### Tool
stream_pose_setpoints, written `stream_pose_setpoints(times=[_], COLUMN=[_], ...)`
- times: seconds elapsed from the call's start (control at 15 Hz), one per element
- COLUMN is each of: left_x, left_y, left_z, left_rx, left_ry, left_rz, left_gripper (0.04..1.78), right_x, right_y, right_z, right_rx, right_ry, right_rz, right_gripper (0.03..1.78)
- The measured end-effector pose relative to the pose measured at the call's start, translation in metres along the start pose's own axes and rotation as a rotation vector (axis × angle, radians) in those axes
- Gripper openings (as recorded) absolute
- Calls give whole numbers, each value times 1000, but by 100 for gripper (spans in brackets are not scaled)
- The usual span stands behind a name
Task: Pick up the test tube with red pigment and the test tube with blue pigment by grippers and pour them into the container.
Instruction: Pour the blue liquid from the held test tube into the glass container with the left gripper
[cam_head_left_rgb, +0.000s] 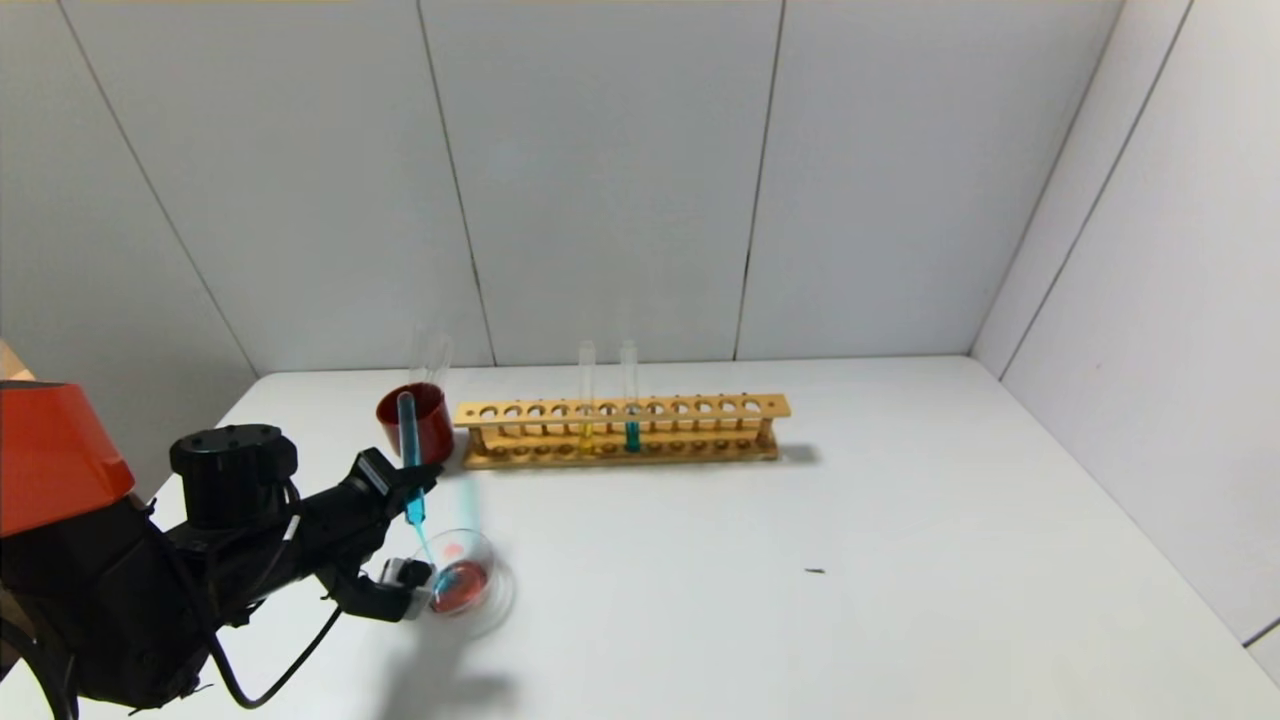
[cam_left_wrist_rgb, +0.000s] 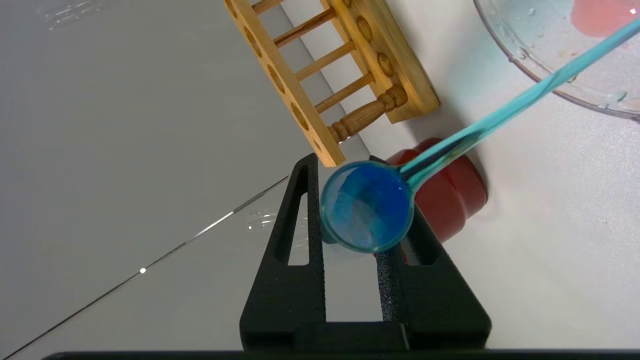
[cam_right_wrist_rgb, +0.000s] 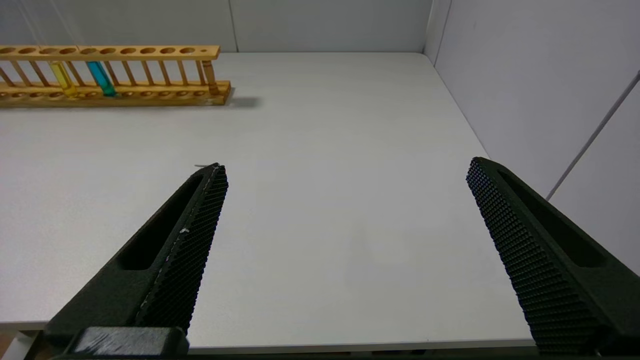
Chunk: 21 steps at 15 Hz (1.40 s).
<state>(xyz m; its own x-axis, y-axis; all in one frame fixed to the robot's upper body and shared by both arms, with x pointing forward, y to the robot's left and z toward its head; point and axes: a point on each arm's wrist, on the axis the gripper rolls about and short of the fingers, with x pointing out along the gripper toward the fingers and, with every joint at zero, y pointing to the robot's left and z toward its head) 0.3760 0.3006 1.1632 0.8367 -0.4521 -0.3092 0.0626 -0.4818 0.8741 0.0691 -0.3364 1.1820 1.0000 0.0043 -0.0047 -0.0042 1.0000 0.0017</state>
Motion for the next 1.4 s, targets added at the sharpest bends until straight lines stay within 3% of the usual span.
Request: stream_pose_setpoints(times=[1.4], left_x=[8], left_y=[14], left_z=[9], left_rx=[133], left_ry=[-35], left_rz=[52], left_gripper=[33], right_x=[0], right_y=[0], right_z=[0], right_rx=[0], right_ry=[0], right_rz=[0], right_gripper=[175])
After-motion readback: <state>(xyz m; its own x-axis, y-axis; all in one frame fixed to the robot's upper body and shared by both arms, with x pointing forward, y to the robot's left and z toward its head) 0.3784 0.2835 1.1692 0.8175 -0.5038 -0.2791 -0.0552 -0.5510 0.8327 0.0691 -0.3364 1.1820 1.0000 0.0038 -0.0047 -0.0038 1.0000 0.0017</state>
